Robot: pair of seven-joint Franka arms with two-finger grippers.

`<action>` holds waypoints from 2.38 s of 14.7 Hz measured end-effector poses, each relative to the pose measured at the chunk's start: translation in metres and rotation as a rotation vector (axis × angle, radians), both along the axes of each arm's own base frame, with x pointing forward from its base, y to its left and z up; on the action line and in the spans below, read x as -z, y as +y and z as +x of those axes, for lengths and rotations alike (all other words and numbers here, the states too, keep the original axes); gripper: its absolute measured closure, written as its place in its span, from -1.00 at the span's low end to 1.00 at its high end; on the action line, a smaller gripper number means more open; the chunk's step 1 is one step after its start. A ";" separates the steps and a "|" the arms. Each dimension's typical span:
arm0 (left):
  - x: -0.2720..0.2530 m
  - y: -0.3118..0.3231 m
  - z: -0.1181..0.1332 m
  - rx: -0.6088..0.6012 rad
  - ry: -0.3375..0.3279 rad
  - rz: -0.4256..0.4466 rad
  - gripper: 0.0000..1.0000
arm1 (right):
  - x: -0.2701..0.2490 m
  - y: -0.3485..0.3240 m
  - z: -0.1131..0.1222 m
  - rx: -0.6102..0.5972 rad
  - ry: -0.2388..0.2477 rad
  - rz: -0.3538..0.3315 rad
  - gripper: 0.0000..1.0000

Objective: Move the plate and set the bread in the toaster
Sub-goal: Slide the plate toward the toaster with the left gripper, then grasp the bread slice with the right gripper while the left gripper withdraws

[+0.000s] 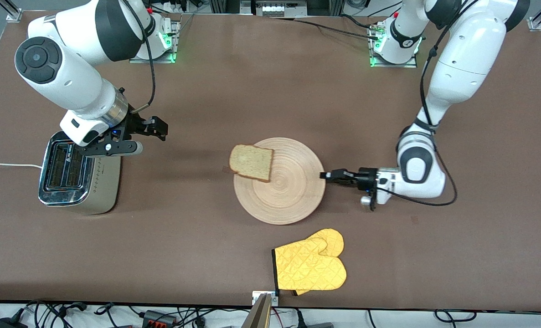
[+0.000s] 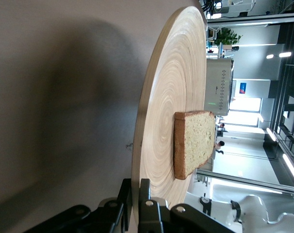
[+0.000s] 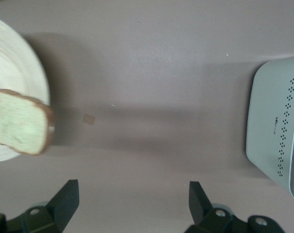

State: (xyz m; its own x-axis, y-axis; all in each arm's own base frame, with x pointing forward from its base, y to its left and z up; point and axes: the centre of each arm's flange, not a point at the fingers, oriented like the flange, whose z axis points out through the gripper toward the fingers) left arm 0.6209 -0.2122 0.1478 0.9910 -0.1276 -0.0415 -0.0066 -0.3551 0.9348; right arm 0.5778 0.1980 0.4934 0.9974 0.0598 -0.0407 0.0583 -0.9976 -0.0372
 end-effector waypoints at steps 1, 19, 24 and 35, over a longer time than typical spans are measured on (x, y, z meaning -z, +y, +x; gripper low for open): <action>0.001 -0.019 -0.004 -0.028 0.000 0.001 0.81 | 0.000 -0.001 0.000 0.002 0.001 0.000 -1.00; 0.043 -0.089 -0.062 -0.107 0.133 0.047 0.36 | 0.105 -0.009 0.007 0.060 0.206 -0.030 -1.00; 0.023 -0.057 -0.038 -0.091 0.125 0.113 0.12 | 0.161 0.003 0.016 0.126 0.269 0.073 -1.00; -0.223 0.133 0.019 0.255 0.090 0.728 -0.05 | 0.255 0.008 0.026 0.334 0.387 0.281 -1.00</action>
State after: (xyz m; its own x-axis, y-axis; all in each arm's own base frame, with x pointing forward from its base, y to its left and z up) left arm 0.6395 -0.0795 0.3705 0.9236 -0.2610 -0.2807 -0.1058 -0.8775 0.4678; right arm 0.6040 0.2057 0.2383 0.8798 -0.1938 -0.4340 -0.3281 -0.9083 -0.2596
